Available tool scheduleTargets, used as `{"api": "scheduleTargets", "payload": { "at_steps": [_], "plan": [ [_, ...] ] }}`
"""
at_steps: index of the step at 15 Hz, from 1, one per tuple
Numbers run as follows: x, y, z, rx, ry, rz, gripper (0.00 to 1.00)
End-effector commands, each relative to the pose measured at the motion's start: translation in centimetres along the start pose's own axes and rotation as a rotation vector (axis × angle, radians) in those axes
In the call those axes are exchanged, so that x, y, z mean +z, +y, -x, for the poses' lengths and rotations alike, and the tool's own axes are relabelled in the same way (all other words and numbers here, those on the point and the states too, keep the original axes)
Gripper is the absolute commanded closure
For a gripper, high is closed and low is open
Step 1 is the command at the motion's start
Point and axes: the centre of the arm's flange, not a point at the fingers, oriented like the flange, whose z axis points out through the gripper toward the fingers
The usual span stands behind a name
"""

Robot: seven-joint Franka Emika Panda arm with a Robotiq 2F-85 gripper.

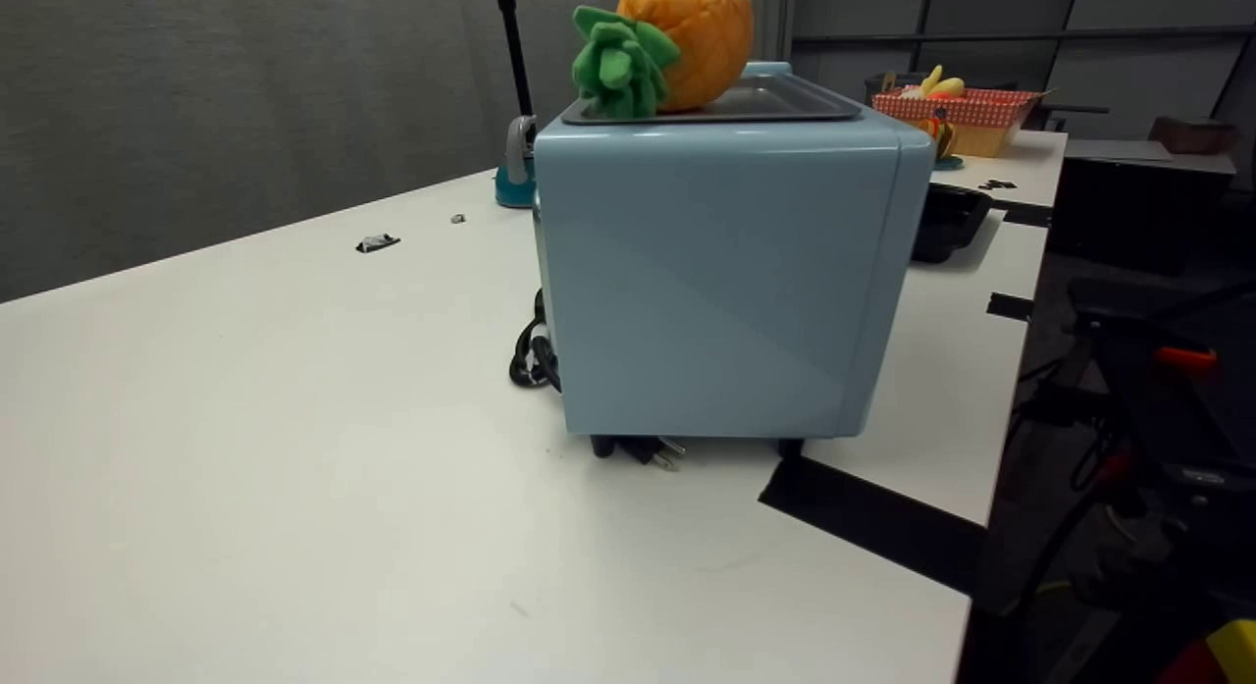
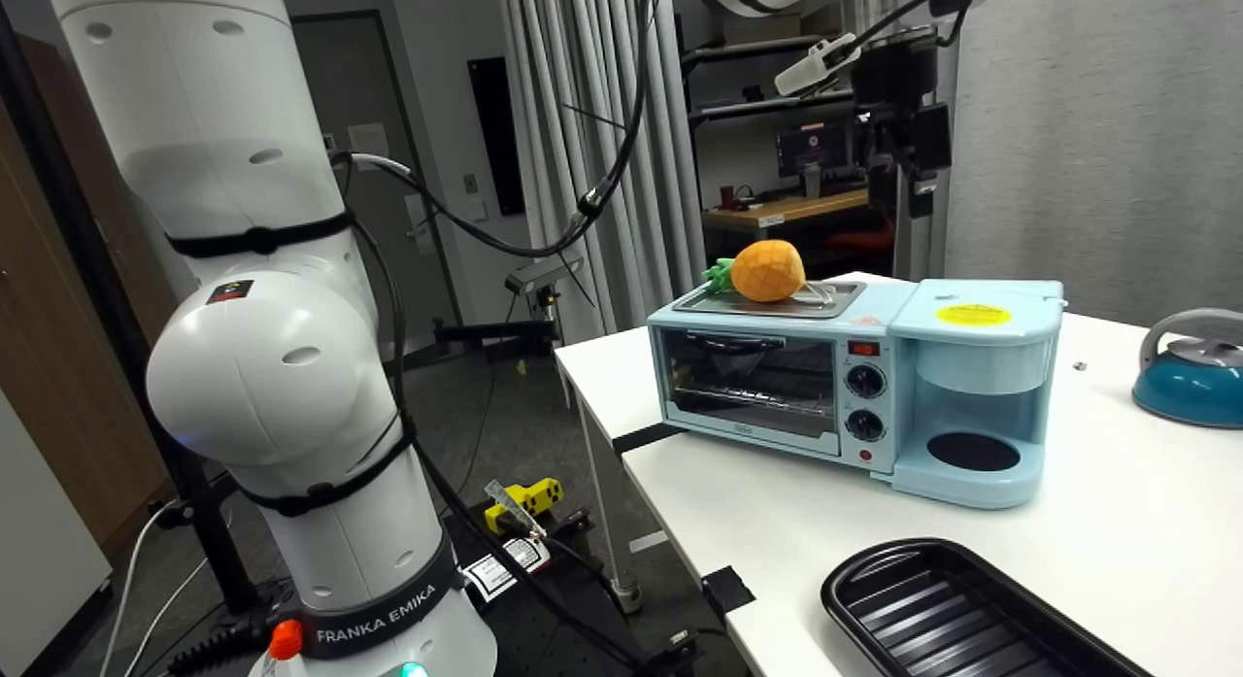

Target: Push the button on the top of the breakfast maker

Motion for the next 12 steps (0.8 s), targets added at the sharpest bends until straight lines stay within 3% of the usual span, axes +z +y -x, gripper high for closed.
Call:
{"api": "scheduleTargets", "payload": {
  "at_steps": [1,12],
  "plan": [
    [0.0,0.0,0.0,-0.001,0.0,0.0,0.0],
    [0.6,-0.2,-1.5,0.039,-0.004,0.006,0.0]
  ]
}}
